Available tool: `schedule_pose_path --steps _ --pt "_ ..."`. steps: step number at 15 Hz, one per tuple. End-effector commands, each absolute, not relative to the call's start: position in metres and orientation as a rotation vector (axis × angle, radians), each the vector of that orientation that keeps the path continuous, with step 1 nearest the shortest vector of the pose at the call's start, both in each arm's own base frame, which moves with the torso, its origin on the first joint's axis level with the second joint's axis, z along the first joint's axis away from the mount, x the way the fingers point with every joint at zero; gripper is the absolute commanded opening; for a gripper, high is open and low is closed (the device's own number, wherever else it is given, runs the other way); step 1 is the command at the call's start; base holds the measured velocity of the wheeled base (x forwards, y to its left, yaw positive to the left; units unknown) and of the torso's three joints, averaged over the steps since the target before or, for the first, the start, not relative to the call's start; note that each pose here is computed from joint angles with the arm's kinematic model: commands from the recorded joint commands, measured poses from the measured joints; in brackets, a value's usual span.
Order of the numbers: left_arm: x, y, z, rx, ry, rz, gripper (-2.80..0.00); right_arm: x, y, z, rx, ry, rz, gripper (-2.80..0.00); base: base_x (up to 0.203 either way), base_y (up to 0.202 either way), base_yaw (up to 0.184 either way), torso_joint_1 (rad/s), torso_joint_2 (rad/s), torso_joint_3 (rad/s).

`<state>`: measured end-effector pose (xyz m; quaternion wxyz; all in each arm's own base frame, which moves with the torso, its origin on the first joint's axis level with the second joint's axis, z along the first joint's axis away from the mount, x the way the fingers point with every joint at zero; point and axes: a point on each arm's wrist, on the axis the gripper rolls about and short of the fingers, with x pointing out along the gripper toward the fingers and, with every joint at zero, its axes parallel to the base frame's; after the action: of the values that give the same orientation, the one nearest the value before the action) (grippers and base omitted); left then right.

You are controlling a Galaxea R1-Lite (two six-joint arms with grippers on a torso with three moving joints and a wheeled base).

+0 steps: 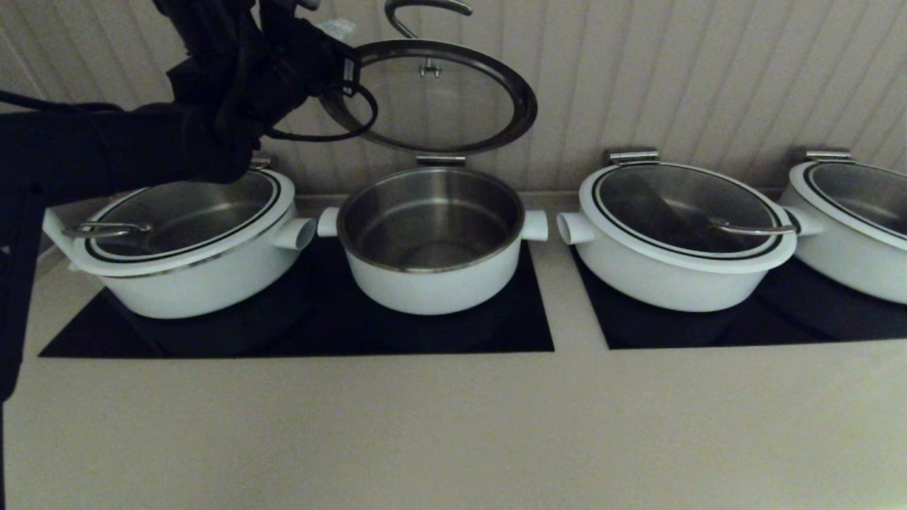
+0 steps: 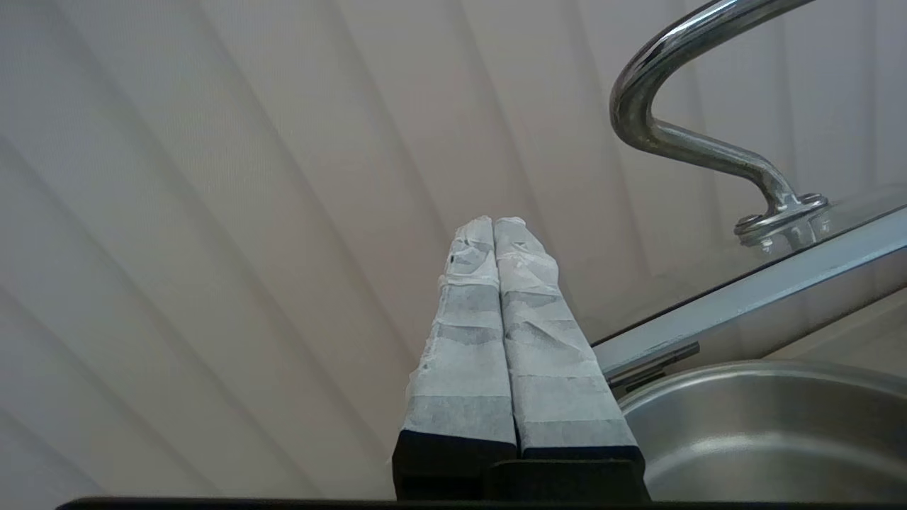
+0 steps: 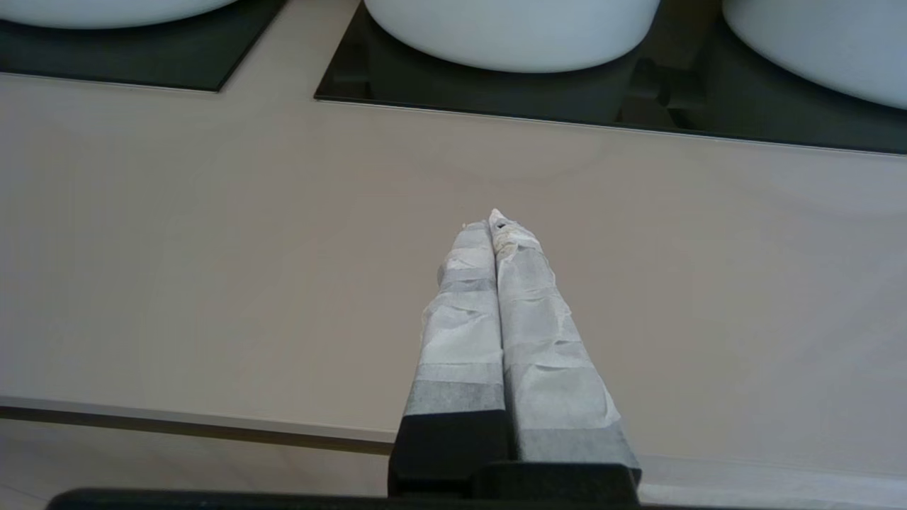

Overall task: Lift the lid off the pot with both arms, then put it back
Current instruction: Close the pot lid

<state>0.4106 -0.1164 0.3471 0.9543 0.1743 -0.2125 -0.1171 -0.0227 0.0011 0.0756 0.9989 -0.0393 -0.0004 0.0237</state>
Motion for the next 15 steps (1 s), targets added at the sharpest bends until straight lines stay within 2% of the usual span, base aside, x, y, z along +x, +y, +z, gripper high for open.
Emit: schedule_pose_path --steps 1,15 --pt "0.410 -0.117 0.348 0.356 -0.436 -0.238 -2.80 -0.023 0.001 0.076 -0.080 -0.001 0.048 -2.80 0.000 0.000 0.000 0.000 0.00 0.000" --pt "0.420 -0.122 0.332 0.379 -0.395 -0.251 -2.80 -0.023 0.001 0.076 -0.080 0.000 0.048 -2.80 0.000 0.000 0.000 0.000 0.00 0.000"
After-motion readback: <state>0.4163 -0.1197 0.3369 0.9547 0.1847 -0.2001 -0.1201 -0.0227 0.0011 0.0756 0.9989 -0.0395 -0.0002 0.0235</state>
